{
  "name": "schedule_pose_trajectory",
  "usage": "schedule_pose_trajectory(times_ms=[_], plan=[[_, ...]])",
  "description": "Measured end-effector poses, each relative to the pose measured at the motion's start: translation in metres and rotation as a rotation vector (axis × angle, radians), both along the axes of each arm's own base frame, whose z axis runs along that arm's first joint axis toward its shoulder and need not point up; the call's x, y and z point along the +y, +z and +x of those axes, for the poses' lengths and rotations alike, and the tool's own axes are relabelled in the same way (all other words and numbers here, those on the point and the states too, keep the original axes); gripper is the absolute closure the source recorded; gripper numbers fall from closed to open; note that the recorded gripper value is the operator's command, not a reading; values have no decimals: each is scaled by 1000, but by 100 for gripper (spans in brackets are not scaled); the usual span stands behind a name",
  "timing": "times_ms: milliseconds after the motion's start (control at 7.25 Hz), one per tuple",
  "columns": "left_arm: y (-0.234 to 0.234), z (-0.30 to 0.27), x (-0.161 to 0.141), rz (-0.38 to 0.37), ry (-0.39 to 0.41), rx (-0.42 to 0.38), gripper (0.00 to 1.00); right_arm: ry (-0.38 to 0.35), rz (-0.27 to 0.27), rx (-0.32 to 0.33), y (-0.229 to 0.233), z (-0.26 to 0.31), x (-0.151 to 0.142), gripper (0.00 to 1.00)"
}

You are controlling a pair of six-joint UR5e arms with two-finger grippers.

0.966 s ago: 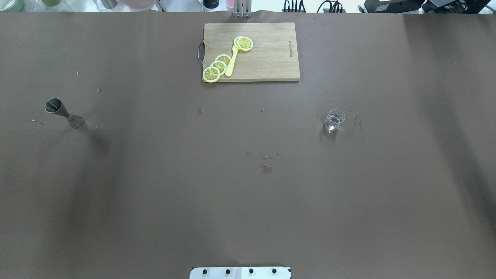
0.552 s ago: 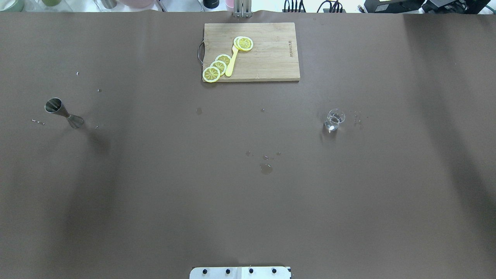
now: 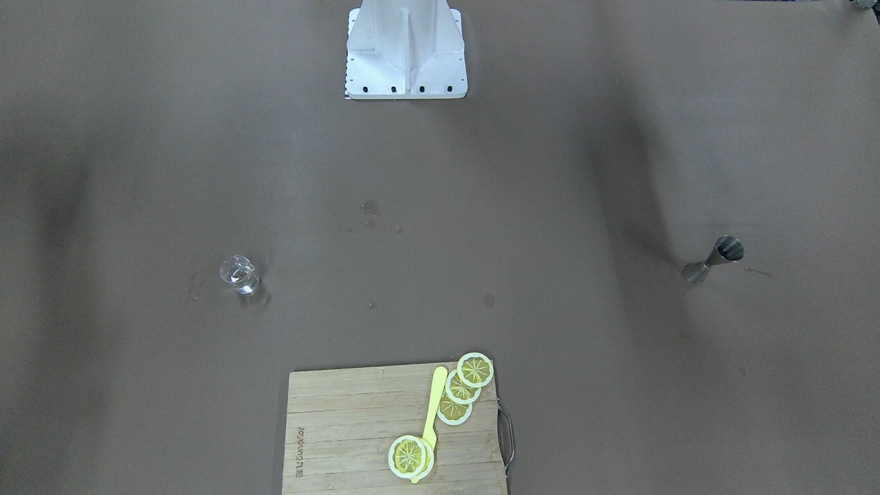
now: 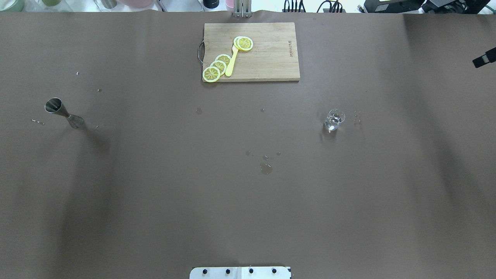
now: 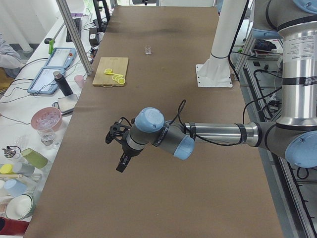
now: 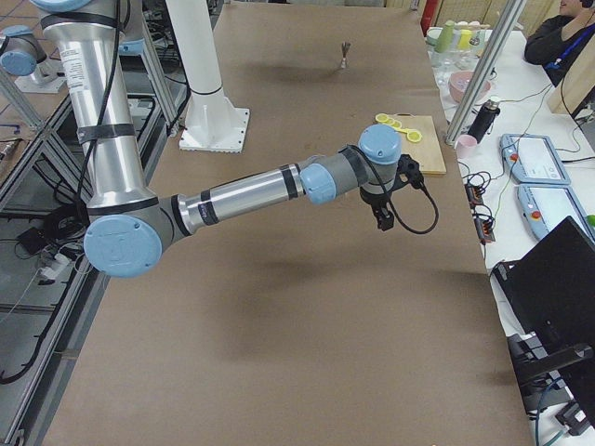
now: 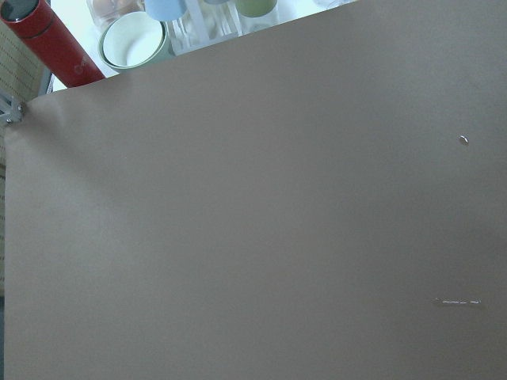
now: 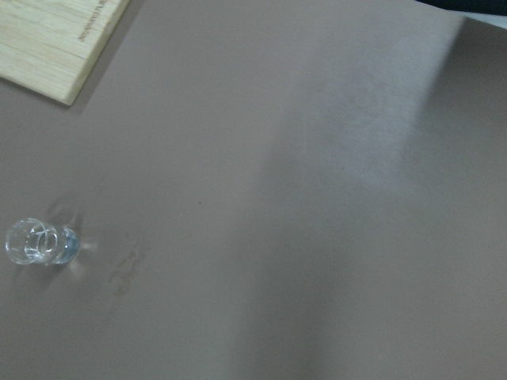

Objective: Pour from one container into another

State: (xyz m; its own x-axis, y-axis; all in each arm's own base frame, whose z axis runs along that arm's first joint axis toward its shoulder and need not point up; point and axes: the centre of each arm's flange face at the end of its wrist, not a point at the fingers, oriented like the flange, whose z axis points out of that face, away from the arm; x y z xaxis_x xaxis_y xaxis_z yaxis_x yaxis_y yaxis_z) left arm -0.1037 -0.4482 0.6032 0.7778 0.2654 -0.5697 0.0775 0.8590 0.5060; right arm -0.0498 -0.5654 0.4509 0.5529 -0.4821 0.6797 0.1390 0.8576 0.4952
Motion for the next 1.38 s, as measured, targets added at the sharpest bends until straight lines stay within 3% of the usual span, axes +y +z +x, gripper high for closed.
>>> schedule_pose_trajectory(times_ms=[138, 276, 690, 828, 1103, 1379], plan=[[-1, 1, 14, 50, -2, -10, 1, -34, 97, 7, -10, -26, -4, 0], [-3, 5, 22, 128, -6, -39, 1, -54, 143, 12, -14, -42, -4, 0], [-22, 36, 17, 381, -31, -169, 1, -120, 206, 24, -14, -92, 2, 0], [-28, 42, 16, 434, -57, -177, 1, -130, 277, 26, -5, -113, 2, 0], [-36, 64, 15, 457, -152, -92, 1, -139, 453, -25, 31, -138, 1, 0], [-41, 91, 12, 469, -201, -45, 1, -165, 573, -74, 46, -153, 13, 0]])
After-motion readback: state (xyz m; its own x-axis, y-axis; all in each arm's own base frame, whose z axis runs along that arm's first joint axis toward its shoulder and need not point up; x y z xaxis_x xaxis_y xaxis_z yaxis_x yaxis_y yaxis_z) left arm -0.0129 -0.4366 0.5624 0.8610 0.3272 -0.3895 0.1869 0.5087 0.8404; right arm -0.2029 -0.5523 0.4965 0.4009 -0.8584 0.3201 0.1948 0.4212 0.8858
